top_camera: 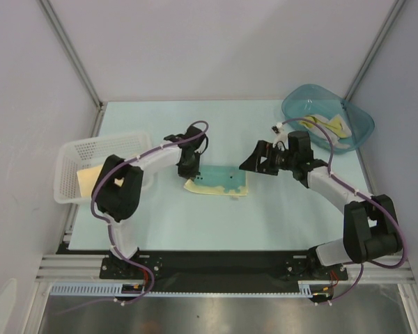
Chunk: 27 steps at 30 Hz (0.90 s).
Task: Fold and stack the towels
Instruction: Neatly place the folded towel into the bin
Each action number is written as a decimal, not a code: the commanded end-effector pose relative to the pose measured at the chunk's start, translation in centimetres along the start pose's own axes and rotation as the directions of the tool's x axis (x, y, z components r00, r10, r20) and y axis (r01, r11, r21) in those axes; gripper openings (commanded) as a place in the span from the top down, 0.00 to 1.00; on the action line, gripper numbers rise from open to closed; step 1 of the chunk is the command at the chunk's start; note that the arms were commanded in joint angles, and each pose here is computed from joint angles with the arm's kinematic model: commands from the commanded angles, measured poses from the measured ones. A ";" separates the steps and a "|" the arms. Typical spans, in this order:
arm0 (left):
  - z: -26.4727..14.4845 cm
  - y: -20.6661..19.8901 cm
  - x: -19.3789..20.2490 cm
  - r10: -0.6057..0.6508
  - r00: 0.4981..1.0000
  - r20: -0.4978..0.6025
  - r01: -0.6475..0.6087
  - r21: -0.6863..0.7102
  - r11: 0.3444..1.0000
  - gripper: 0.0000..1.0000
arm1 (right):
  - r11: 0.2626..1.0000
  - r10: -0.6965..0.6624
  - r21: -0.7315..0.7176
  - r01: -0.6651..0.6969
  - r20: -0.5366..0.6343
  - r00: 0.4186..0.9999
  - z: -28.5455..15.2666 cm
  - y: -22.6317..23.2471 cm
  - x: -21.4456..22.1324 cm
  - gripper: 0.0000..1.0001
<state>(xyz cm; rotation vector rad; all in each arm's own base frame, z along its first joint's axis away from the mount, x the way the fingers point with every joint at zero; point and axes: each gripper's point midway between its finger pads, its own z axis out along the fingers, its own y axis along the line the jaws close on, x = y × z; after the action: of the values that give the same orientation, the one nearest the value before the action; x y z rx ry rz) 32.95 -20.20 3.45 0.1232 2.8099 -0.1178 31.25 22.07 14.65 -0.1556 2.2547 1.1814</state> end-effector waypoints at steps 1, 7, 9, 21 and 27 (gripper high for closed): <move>-4.9 2.7 -2.4 0.053 0.996 0.078 -0.042 -0.138 0.990 1.00 | 1.000 -0.006 0.012 0.006 0.026 1.000 -1.0 0.7 -1.3 0.00; -9.2 5.2 -4.1 0.115 0.990 0.081 -0.088 -0.282 0.956 1.00 | 0.999 0.003 0.034 -0.003 0.012 1.000 -1.1 -0.1 -1.2 0.00; -9.9 6.7 -4.3 0.125 0.989 0.075 -0.092 -0.347 0.933 1.00 | 0.999 0.006 0.035 -0.007 0.009 1.000 -1.2 -0.2 -1.1 0.00; -16.0 16.6 -5.8 -0.004 0.982 0.189 0.096 -0.479 0.873 1.00 | 0.999 0.007 0.046 -0.006 -0.008 1.000 -1.0 -0.8 -0.9 0.00; -17.6 23.0 -3.9 -0.069 0.974 0.215 0.182 -0.569 0.802 1.00 | 0.999 0.004 0.046 -0.003 -0.017 1.000 -0.8 -1.2 -0.7 0.00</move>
<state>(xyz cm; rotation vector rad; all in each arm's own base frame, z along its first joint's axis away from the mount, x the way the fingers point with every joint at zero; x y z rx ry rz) 34.55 0.54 18.78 -0.1866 2.5644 0.5654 30.90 20.58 13.24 -0.1068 2.3382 1.1406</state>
